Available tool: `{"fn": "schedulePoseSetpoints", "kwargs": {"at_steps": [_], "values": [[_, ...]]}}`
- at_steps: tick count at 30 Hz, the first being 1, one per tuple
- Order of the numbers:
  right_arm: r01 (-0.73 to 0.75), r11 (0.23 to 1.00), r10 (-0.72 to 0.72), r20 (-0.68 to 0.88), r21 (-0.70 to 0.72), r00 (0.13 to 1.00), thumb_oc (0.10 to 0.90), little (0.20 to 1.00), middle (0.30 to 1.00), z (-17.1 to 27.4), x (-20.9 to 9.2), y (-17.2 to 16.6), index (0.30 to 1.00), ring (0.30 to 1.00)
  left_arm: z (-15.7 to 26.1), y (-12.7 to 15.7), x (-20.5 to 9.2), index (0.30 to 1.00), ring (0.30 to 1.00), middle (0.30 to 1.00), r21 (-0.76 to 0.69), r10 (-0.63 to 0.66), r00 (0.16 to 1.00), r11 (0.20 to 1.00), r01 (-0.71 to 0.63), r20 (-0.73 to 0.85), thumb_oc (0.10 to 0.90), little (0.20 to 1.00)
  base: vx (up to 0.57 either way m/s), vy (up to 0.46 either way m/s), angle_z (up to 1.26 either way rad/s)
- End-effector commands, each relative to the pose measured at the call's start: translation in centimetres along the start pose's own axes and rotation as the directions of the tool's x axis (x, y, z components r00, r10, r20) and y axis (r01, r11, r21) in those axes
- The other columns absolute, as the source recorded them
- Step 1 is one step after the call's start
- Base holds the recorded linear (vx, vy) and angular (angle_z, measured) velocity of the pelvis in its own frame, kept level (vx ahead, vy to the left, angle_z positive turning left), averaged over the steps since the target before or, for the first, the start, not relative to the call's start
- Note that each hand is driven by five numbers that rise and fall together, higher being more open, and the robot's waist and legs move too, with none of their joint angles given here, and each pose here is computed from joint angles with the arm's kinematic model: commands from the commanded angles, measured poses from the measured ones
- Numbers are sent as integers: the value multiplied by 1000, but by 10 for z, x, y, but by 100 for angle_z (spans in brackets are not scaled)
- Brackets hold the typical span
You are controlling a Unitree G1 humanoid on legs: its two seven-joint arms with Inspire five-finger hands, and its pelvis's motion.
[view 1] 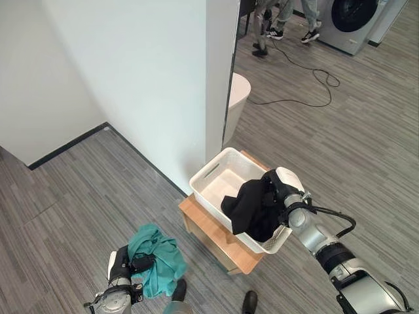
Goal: Pick up bed clothes into laundry basket.
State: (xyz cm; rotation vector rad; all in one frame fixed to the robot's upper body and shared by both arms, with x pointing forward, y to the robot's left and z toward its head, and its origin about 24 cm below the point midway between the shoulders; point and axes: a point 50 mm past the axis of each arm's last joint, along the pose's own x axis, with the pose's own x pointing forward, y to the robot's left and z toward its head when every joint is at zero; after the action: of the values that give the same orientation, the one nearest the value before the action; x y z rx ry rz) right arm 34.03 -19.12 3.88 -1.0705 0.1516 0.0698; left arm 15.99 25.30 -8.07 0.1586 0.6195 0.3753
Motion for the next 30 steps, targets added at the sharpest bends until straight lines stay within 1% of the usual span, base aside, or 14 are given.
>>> {"fn": "schedulePoseSetpoints", "kwargs": {"at_steps": [1,6,8,11,15,18,19,21,22,23,24,25,26,30], "values": [[211,978,-207,203,4,957,800,900,900,56,20,-53,900,900,48,13,13,300,300,300,-3,32,976,999,-32,215,400,300,0,0,0],[306,944,-326,204,126,923,800,900,900,58,17,-79,900,900,52,19,14,300,300,300,-24,77,971,997,-73,227,400,300,6,0,2],[436,873,-480,223,219,849,800,900,900,60,5,-118,900,900,52,26,14,300,300,300,-49,120,967,992,-112,224,400,300,6,7,2],[508,822,-563,228,258,794,800,900,900,55,-7,-137,900,900,52,29,14,300,300,300,-53,139,965,990,-131,221,400,300,0,0,0],[686,653,-753,184,320,632,800,900,900,25,-50,-171,900,900,66,42,11,300,300,300,-85,217,934,976,-201,282,400,300,0,0,0],[743,607,-789,107,281,604,800,900,900,-4,-68,-173,900,900,78,53,7,300,300,300,-100,259,906,966,-239,336,400,300,7,-5,-3],[770,594,-792,1,233,611,800,900,900,-36,-77,-165,900,900,94,60,4,300,300,300,-98,278,874,960,-261,399,400,300,10,-4,-14],[774,599,-782,-59,203,621,800,900,900,-52,-80,-158,900,900,101,63,3,300,300,300,-94,283,860,959,-268,426,400,300,1,0,-12],[751,650,-723,-210,119,659,800,900,900,-91,-83,-138,900,900,123,68,0,300,300,300,-83,270,819,961,-265,507,400,300,-9,4,-15],[751,649,-723,-210,120,659,800,900,900,-92,-83,-138,900,900,123,68,0,300,300,300,-83,270,819,961,-265,507,400,300,-29,17,-18],[691,721,-621,-389,59,681,800,900,900,-132,-88,-112,900,900,152,68,-6,300,300,300,-121,226,768,974,-192,600,400,300,-16,13,-18],[691,720,-621,-390,61,680,800,900,900,-132,-87,-112,900,900,153,68,-6,300,300,300,-122,224,768,974,-189,600,400,300,-39,21,-7],[581,814,-479,-533,30,698,800,900,900,-164,-95,-81,900,900,174,61,-14,300,300,300,-163,150,727,985,-53,670,400,300,-25,4,-7],[322,946,-217,-680,29,700,800,900,900,-196,-112,-23,900,900,216,41,-28,300,300,300,-138,35,619,983,119,785,400,300,-16,-4,-6]]}}
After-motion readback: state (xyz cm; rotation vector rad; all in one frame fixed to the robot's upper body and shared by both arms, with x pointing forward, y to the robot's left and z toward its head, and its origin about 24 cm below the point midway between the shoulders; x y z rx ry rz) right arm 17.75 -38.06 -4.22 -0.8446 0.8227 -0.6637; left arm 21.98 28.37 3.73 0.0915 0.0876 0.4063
